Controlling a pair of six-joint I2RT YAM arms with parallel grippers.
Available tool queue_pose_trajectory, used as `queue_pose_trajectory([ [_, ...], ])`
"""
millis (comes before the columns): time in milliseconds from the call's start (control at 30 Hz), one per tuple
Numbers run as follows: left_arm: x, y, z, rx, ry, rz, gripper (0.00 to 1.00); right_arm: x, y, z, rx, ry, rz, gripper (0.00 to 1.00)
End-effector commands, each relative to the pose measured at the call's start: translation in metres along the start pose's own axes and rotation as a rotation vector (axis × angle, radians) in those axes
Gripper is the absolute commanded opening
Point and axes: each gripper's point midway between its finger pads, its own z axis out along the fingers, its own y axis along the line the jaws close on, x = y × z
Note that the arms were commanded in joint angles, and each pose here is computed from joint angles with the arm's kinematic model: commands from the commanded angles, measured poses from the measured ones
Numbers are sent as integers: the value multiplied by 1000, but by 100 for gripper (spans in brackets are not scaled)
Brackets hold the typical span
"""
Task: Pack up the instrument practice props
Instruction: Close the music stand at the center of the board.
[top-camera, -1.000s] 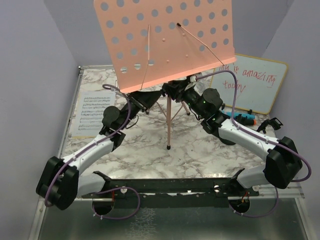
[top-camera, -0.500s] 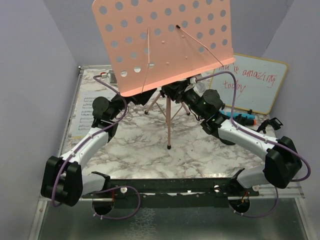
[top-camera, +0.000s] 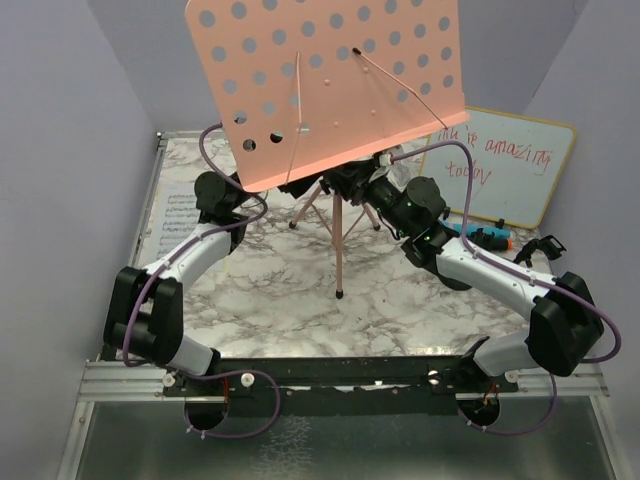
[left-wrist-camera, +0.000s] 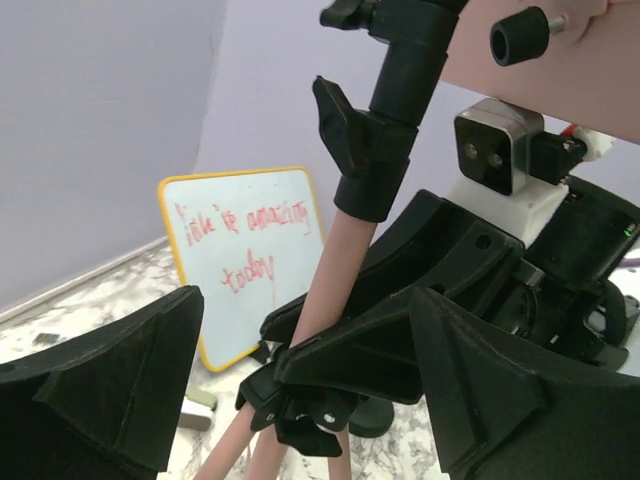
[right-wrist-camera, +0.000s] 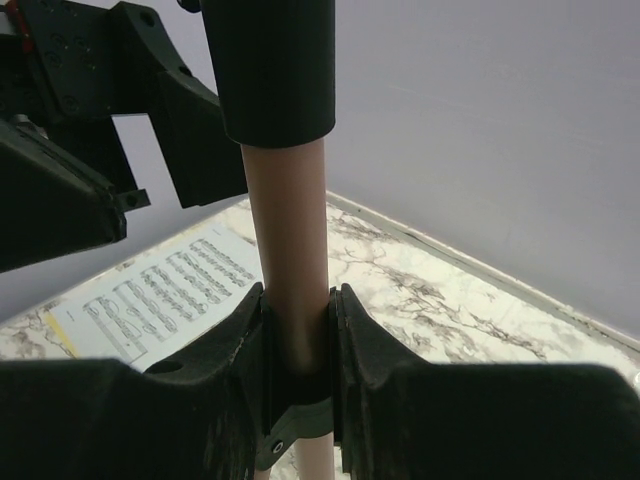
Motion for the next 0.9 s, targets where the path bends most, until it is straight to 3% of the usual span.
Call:
queue_pose_trajectory([
  [0,-8,-21,11,179,-11,29,87,104,17,-22,-78,344,41,0],
  [400,0,-25,32,264,17,38,77,110,22,-19,-105,354,44,0],
  [633,6,-22,41,269,32,41,64,112,23,-18,-108,356,54,1],
  [733,8,-17,44,259,42,52,52,113,21,-18,-100,358,54,0],
  [867,8,-15,46,254,53,70,22,110,20,-19,-92,353,52,1],
])
